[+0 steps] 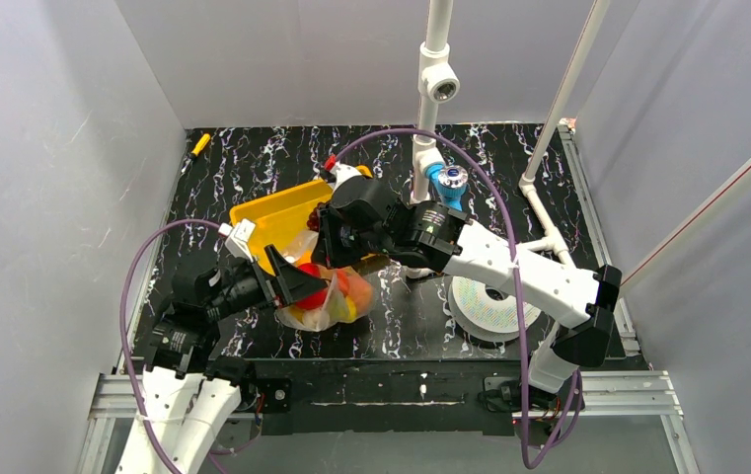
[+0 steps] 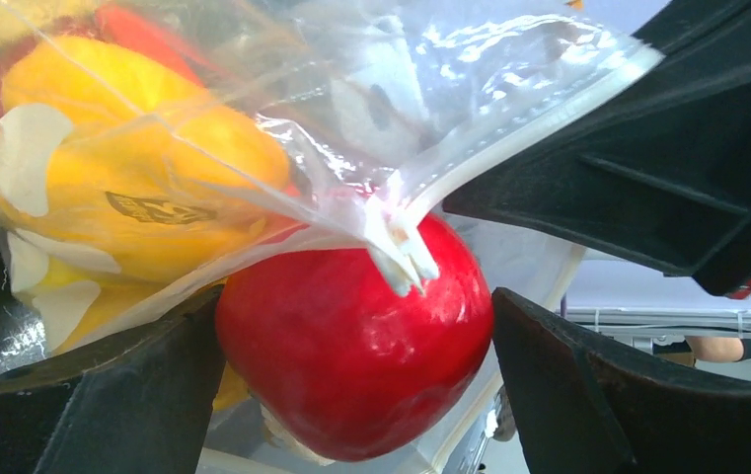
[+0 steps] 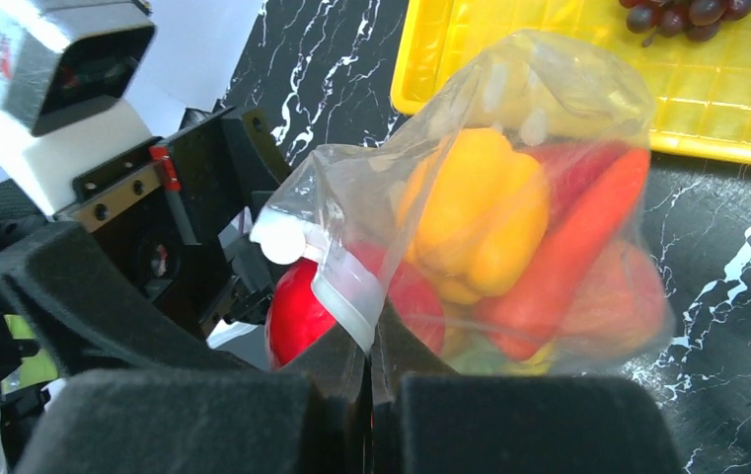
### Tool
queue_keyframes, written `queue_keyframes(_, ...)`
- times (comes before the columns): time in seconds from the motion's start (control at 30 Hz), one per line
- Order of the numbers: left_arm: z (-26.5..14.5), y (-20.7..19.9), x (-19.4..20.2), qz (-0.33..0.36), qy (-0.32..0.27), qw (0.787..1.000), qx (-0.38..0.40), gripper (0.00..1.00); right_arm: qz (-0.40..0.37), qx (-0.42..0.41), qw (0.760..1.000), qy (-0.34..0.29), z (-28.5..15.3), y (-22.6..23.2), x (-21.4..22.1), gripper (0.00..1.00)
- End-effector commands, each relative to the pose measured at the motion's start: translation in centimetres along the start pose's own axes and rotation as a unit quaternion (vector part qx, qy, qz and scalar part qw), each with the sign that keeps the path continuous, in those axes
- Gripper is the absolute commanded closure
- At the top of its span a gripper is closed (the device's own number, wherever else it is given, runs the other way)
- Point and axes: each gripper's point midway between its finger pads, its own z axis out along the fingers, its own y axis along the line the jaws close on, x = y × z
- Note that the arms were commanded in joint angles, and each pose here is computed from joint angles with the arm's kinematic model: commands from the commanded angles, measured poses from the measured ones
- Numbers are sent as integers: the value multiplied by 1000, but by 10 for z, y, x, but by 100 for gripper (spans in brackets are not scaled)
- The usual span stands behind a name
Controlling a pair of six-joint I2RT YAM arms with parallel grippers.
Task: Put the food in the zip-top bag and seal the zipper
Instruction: Place the fake fruit in the zipper food storage bag.
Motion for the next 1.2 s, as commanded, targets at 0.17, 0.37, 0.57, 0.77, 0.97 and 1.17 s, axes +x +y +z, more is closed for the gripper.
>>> queue_keyframes(0.17, -24, -10, 9, 33, 19, 999, -29, 0, 20, -21, 999, -33, -10, 4, -18, 99)
queue_keyframes(0.37, -40, -9, 15, 57, 26, 996, -63, 0, 28, -28, 999, -32, -14, 2, -19, 99)
queue_keyframes(0.57, -41, -1, 16, 59, 27, 995, -80, 0, 31, -38, 999, -23, -14, 5, -17, 99)
queue_keyframes(0.77, -41, 0, 16, 56, 22, 995, -81, 6, 32, -40, 999, -17, -12, 6, -15, 99)
queue_keyframes(0.97, -59, -14, 9, 97, 0, 991, -91, 18, 32, -41, 999, -12, -11, 4, -14, 99)
queue_keyframes(1.17, -70, -28, -8, 136, -16, 985, -105, 26, 31, -47, 998, -8, -9, 7, -13, 99)
